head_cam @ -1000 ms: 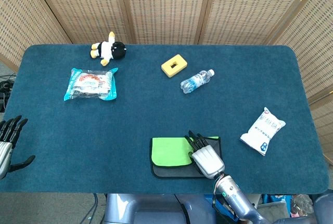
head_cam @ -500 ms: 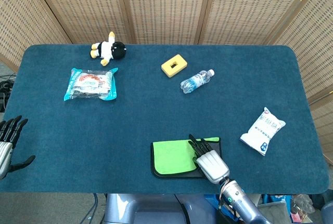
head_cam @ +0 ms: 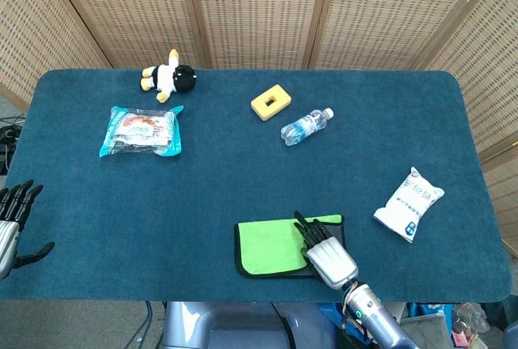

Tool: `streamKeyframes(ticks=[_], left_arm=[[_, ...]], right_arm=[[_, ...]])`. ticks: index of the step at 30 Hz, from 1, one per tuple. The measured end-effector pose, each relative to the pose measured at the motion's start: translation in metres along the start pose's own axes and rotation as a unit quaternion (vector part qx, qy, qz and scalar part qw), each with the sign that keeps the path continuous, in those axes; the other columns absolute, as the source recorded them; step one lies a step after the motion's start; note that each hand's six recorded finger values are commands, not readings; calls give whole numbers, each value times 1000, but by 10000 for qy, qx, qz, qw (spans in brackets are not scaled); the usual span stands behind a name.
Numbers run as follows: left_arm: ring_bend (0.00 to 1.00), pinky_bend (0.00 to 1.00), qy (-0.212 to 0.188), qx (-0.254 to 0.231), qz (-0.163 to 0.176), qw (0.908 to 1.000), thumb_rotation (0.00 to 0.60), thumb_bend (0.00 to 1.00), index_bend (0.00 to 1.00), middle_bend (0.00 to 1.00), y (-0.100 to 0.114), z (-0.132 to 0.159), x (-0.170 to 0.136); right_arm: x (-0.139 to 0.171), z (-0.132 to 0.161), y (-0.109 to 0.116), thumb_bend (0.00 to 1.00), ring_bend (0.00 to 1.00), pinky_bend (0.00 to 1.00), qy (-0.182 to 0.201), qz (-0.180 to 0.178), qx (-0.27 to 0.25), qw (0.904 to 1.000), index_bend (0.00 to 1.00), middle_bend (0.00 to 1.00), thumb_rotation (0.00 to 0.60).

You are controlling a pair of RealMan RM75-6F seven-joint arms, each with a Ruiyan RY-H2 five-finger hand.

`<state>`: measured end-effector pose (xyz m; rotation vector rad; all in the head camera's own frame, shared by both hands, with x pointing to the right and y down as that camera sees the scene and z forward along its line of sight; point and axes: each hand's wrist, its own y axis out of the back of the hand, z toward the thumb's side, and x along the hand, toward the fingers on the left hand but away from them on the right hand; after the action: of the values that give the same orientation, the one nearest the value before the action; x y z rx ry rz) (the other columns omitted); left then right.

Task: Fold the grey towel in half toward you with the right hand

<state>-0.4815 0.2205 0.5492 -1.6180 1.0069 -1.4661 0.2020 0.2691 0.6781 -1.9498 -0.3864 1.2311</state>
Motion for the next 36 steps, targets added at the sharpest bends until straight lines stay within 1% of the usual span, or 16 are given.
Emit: streamKeyframes(ticks=[1, 2, 3, 11, 14, 15, 17, 19, 22, 25, 27, 32, 36], left_arm=[[0, 0, 3, -1, 2, 10000, 600, 208, 0, 0, 0, 0, 0], [0, 0, 4, -2, 3, 10000, 600, 208, 0, 0, 0, 0, 0], [0, 0, 4, -1, 1, 10000, 600, 209, 0, 0, 0, 0, 0], [0, 0, 12, -5, 11, 10000, 600, 209, 0, 0, 0, -1, 0], [0, 0, 17, -11, 14, 10000, 600, 208, 0, 0, 1, -1, 0], [0, 0, 14, -10, 12, 10000, 600, 208, 0, 0, 1, -1, 0], [0, 0, 12, -7, 13, 10000, 600, 208, 0, 0, 1, -1, 0], [0, 0, 14, -7, 17, 10000, 600, 209, 0, 0, 1, -1, 0], [0, 0, 31, -7, 19, 10000, 600, 209, 0, 0, 1, -1, 0], [0, 0, 53, -3, 11, 10000, 600, 209, 0, 0, 0, -2, 1], [0, 0, 72, -1, 0, 10000, 600, 208, 0, 0, 0, -3, 2], [0, 0, 117, 7, -28, 9999, 600, 209, 0, 0, -1, -5, 5], [0, 0, 140, 15, -46, 9999, 600, 208, 0, 0, -2, -6, 6]], right_arm=[[0, 0, -1, 471, 0, 0, 11, 31, 0, 10000, 51, 0, 600], [1, 0, -1, 459, 0, 0, 21, 51, -11, 10000, 16, 0, 600], [1, 0, 0, 456, 0, 0, 31, 61, -32, 10000, 5, 0, 600], [8, 3, 17, 454, 0, 0, 138, 18, -406, 9991, 0, 0, 600], [9, 1, 31, 454, 0, 0, 173, -71, -513, 9985, 56, 0, 600], [8, -1, 36, 454, 0, 0, 173, -120, -525, 9984, 96, 0, 600], [2, -4, 48, 454, 0, 0, 166, -243, -572, 9979, 142, 0, 600], [-5, -9, 60, 453, 0, 0, 129, -340, -642, 9973, 164, 0, 600], [-19, -18, 72, 453, 0, 0, 26, -360, -747, 9965, 217, 0, 600], [-34, -28, 80, 454, 0, 0, -110, -265, -864, 9959, 276, 0, 600], [-42, -34, 82, 453, 0, 0, -211, -172, -936, 9952, 285, 0, 600], [-60, -47, 80, 454, 0, 0, -552, 261, -1201, 9909, 318, 0, 600], [-69, -50, 77, 454, 0, 0, -724, 569, -1346, 9866, 336, 0, 600]])
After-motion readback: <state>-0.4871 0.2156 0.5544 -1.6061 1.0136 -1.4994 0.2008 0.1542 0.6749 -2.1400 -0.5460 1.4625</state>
